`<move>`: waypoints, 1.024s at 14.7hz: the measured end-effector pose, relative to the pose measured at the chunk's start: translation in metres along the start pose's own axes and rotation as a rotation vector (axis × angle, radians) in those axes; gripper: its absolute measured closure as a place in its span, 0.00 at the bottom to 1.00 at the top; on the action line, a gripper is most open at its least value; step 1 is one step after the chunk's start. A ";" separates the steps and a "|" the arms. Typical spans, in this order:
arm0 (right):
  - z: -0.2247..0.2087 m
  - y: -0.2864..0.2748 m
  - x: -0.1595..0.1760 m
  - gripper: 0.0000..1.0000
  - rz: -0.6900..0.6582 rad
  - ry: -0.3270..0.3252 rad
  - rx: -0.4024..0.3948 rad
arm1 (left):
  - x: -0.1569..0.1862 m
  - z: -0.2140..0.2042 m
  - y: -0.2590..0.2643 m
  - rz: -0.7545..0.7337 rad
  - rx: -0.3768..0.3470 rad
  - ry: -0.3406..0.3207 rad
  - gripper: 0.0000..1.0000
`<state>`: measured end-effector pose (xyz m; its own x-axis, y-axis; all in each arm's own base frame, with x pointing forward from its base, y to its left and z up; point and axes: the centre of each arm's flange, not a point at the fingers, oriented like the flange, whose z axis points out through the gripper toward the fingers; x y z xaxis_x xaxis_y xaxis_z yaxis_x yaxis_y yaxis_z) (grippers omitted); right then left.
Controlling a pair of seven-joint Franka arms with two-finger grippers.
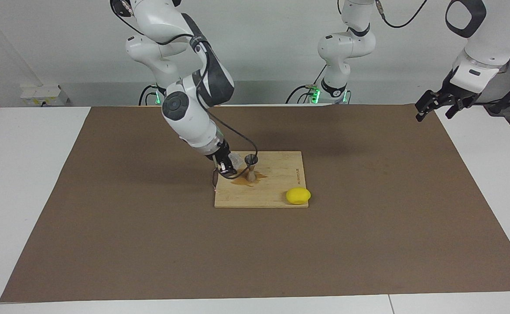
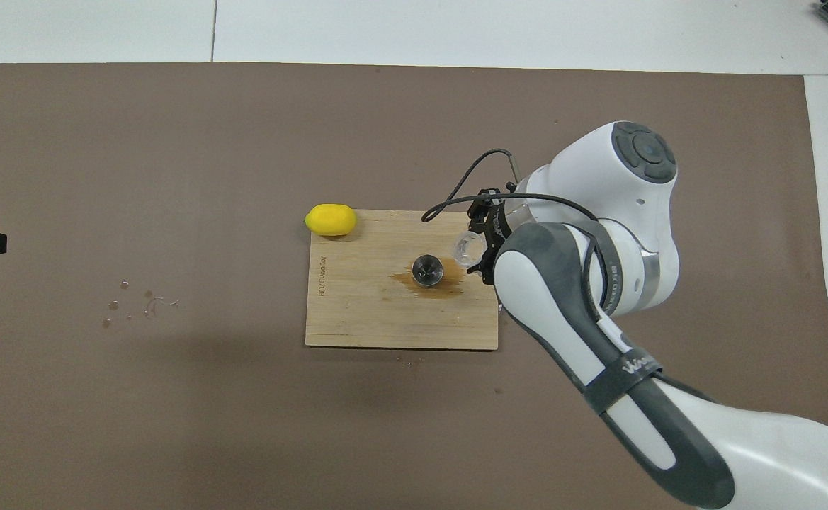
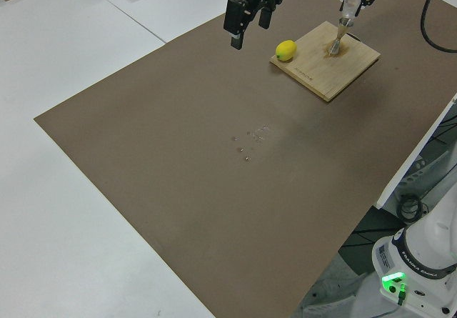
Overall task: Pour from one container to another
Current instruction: 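Carry the glass cup back and lower it to its spot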
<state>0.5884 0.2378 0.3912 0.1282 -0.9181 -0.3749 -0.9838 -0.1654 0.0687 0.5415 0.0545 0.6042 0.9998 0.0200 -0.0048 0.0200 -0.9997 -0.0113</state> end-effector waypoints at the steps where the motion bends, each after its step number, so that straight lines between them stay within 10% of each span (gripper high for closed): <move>1: 0.001 0.001 0.017 0.49 0.006 -0.028 -0.006 | 0.003 0.003 0.000 0.000 0.000 -0.001 0.00; 9: -0.004 0.035 0.184 0.49 -0.034 -0.163 0.018 | 0.007 0.007 0.015 0.028 0.001 -0.006 0.00; 15: 0.004 0.046 0.246 0.49 0.001 -0.246 0.060 | 0.008 0.007 0.019 0.036 0.001 -0.006 0.00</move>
<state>0.5742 0.0062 0.2982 0.1002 -0.8018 -0.5892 -0.9905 -0.1364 0.0171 0.5495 0.0358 0.5969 0.9998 -0.0157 -0.0113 -0.0159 -0.9998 -0.0122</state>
